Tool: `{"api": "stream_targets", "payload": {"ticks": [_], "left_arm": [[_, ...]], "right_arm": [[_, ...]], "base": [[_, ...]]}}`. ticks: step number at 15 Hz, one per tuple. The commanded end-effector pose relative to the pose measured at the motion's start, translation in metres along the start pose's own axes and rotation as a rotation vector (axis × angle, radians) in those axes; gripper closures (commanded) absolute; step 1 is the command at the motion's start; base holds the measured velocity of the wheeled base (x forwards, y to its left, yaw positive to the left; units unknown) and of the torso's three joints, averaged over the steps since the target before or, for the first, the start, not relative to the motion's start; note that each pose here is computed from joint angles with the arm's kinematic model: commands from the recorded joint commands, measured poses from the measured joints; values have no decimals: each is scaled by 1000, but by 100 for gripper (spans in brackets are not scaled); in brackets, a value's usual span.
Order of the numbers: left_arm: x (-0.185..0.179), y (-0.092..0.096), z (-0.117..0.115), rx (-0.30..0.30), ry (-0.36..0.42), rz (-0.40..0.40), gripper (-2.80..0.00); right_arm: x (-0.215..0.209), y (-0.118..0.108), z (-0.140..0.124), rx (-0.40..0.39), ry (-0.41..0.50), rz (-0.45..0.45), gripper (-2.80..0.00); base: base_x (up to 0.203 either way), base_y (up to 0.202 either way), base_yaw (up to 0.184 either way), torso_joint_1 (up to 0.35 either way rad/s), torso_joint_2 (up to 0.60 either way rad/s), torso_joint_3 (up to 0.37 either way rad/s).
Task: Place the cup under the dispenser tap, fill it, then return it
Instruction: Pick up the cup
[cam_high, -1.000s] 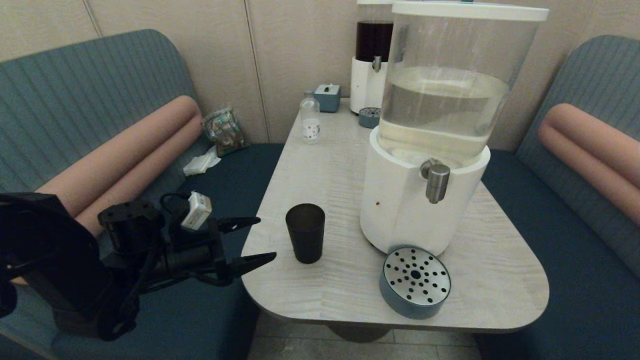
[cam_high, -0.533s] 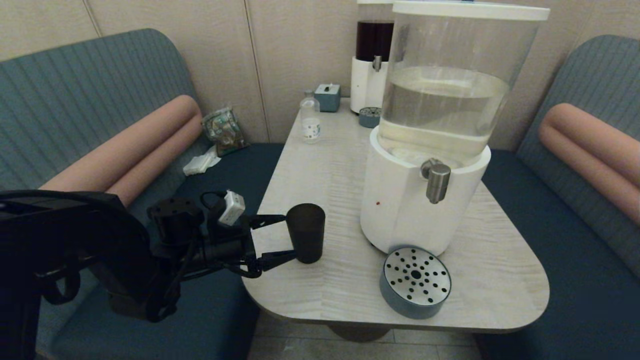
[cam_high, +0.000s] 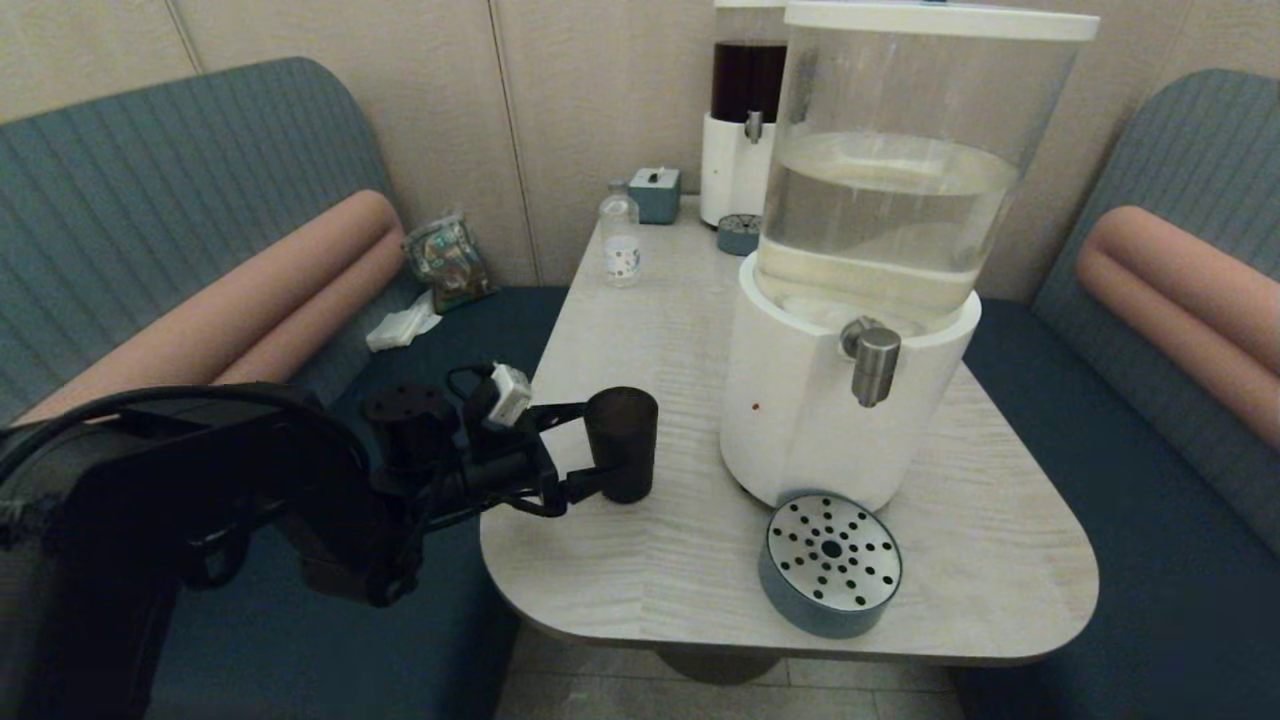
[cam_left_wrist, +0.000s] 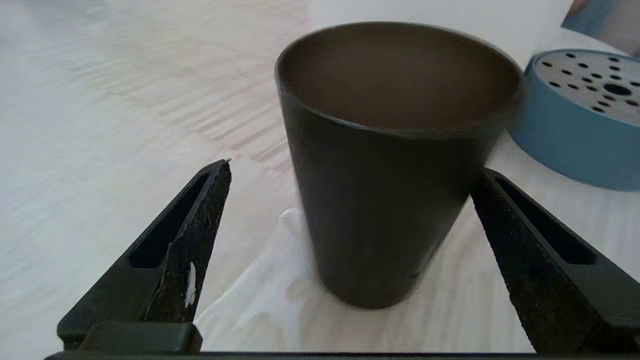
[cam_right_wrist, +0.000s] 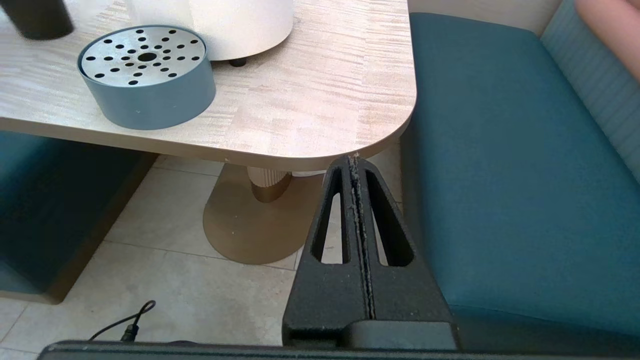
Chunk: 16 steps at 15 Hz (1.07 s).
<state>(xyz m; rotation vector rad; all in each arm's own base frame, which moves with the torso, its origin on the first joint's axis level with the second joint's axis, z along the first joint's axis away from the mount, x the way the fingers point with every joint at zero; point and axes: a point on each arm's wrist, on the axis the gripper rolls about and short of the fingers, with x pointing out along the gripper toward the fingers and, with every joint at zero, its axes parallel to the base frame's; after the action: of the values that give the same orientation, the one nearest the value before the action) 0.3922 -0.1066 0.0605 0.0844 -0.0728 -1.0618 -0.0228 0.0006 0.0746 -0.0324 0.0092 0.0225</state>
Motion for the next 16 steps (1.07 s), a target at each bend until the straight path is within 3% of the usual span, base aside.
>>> {"api": "stream_targets", "payload": {"ticks": [1,7,8,16], "left_arm": [[7,-1,-10,-9,3,-9,-280],[21,0,-4,11,-33,1,-280],[23,0,-4,15,-38,1,0],[28,-3,4,8,-68,37,0]], "right_arm": [[0,0,0,0,0,1,0],[0,0,0,-1,1,1,0],[0,0,0,0,0,1,0],[0,0,0,0,0,1,0]], "base": [[0,0,0,0,0,0],[0,0,0,0,0,0],[0,0,0,0,0,0],[0,0,0,0,0,0]]}}
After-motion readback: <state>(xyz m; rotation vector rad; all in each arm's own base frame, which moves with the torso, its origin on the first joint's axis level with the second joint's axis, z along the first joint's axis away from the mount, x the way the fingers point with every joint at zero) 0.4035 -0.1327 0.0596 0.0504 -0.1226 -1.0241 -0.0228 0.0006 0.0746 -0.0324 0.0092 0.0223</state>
